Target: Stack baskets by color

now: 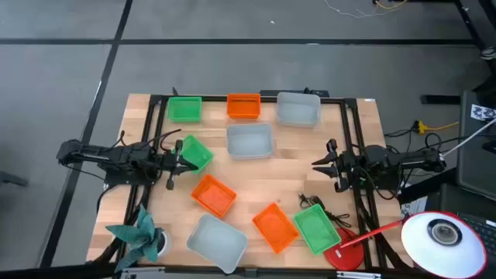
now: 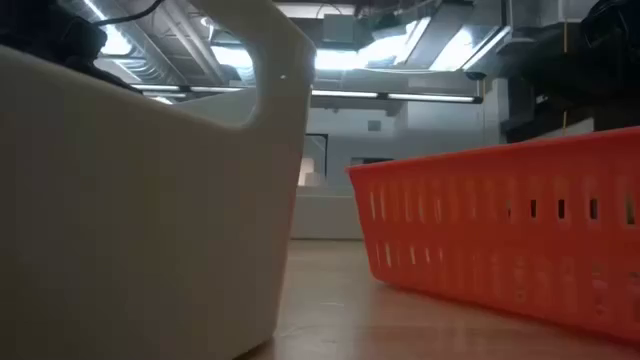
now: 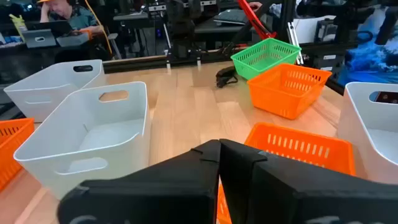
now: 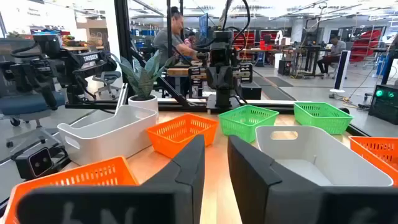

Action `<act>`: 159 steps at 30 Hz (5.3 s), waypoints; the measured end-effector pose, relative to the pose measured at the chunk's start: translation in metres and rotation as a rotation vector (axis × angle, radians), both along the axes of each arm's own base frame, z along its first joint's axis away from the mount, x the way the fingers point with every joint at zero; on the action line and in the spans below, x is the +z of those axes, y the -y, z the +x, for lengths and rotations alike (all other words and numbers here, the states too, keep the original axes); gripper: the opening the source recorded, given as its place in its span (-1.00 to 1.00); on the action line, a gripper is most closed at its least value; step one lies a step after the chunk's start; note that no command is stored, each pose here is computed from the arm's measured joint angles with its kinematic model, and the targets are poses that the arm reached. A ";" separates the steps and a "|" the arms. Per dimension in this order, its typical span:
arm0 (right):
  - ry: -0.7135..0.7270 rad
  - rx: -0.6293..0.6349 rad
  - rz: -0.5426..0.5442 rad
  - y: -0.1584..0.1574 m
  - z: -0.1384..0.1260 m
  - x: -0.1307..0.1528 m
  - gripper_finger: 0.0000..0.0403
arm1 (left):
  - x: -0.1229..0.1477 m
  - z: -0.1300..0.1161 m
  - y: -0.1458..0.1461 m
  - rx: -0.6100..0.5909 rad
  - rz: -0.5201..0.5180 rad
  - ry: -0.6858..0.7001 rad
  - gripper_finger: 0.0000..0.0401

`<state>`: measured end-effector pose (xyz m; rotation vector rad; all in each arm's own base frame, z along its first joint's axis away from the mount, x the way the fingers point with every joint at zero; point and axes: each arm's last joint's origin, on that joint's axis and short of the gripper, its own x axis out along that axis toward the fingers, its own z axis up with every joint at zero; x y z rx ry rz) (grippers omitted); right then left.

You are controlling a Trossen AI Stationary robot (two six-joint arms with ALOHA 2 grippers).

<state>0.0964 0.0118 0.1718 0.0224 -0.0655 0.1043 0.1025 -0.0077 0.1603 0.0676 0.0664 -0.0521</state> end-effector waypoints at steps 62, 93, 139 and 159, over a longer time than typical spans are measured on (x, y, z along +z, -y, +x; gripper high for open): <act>0.311 -0.110 0.254 0.005 -0.003 0.031 -0.65 | 0.040 -0.006 -0.001 0.024 0.077 0.430 -1.00; -0.520 -0.324 -0.081 0.045 0.198 0.131 -0.65 | 0.056 -0.014 -0.010 0.335 0.057 0.579 -1.00; -1.093 -0.136 -0.149 0.046 0.301 -0.025 -0.35 | 0.049 -0.011 -0.009 0.328 0.066 0.506 -1.00; -0.917 -0.506 -0.460 0.045 0.246 0.103 -0.99 | 0.046 -0.009 -0.009 0.326 0.077 0.469 -1.00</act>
